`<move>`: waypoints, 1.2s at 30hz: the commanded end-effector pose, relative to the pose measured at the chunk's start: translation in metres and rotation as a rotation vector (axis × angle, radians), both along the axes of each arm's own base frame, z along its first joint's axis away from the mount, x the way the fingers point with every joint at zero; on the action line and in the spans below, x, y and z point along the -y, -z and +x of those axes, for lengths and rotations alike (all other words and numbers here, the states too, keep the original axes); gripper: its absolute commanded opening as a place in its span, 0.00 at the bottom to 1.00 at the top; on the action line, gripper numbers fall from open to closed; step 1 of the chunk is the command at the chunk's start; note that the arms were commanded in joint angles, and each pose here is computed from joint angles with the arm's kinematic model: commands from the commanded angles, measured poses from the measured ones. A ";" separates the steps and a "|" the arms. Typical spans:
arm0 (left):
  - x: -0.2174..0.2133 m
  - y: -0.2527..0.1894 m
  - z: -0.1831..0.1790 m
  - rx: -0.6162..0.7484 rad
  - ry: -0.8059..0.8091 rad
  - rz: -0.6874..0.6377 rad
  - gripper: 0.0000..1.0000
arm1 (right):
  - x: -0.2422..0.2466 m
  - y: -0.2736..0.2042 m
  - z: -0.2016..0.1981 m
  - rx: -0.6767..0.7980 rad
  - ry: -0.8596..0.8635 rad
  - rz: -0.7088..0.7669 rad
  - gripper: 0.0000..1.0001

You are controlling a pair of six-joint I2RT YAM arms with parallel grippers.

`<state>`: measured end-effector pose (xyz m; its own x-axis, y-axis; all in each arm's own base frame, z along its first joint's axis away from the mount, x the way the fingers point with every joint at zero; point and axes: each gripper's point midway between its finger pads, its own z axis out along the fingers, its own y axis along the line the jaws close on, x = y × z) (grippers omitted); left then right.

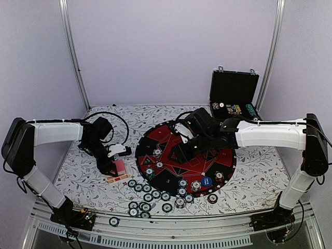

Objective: Distribute texas hold em gaming equipment

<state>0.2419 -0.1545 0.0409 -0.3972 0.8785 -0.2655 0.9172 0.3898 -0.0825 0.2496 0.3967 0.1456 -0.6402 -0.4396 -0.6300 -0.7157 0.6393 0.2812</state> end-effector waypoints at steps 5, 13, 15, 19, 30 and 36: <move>0.016 -0.045 0.013 0.080 0.039 -0.049 0.45 | -0.007 -0.019 -0.003 -0.065 -0.018 0.143 0.60; 0.038 -0.101 0.019 0.138 0.074 -0.095 0.42 | -0.032 -0.048 -0.009 -0.207 -0.091 0.372 0.69; 0.044 -0.110 0.018 0.149 0.099 -0.099 0.41 | -0.038 -0.054 -0.011 -0.255 -0.110 0.429 0.71; 0.057 -0.124 0.019 0.170 0.138 -0.098 0.39 | -0.053 -0.068 -0.014 -0.324 -0.160 0.536 0.78; 0.084 -0.138 0.021 0.193 0.201 -0.102 0.37 | -0.086 -0.059 -0.005 -0.483 -0.196 0.618 0.86; 0.089 -0.131 0.017 0.162 0.202 -0.104 0.32 | -0.096 -0.053 0.004 -0.532 -0.191 0.666 0.87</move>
<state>0.2605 -0.2356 0.1679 -0.1642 0.9047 -0.3932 0.9782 0.2007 0.0533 0.2452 0.4835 0.1820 -0.8704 -0.2434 -0.4279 -0.4752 0.1884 0.8595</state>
